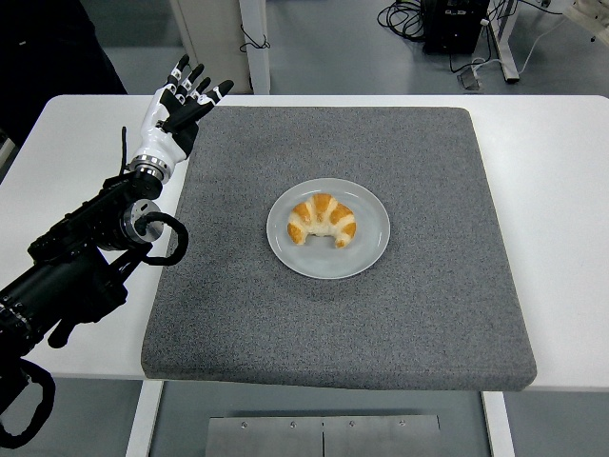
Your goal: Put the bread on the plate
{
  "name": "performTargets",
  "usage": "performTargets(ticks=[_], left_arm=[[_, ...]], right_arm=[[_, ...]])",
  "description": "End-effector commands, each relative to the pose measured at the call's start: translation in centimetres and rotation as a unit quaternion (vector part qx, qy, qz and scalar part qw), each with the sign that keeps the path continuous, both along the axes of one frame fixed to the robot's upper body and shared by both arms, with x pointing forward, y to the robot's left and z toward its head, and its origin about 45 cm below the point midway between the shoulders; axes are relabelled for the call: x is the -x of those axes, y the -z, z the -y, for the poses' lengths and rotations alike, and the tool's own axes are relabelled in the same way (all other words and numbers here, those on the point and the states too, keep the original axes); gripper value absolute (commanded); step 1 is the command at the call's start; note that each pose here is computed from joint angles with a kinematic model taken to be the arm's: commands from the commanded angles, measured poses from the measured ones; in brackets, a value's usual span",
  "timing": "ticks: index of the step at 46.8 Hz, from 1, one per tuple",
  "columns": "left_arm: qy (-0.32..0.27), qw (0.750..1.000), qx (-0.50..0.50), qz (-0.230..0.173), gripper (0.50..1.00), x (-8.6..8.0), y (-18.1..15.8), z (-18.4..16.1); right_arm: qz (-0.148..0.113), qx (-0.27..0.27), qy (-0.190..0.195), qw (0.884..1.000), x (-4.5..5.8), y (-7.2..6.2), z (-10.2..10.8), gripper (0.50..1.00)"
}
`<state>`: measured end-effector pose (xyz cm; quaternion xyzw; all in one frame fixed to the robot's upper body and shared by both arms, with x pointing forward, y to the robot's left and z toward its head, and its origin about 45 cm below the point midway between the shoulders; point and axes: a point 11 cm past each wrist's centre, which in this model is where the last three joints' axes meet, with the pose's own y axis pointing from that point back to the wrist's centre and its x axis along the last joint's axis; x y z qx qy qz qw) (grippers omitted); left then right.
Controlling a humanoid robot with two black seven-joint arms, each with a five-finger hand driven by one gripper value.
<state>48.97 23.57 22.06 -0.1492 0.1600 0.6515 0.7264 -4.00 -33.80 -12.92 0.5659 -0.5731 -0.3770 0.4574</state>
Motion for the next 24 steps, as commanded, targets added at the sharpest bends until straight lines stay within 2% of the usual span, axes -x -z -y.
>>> performTargets(ticks=[1, 24], left_arm=[[-0.002, 1.000, 0.010, 0.000, 0.990, -0.2, 0.2, -0.3], [0.018, 0.999, 0.031, 0.001, 0.990, -0.2, 0.7, 1.0]], right_arm=[[0.000, 0.001, 0.000, 1.000, 0.0, 0.0, 0.0, 1.000], [0.001, -0.005, 0.001, 1.000, -0.1, 0.0, -0.3, 1.000]])
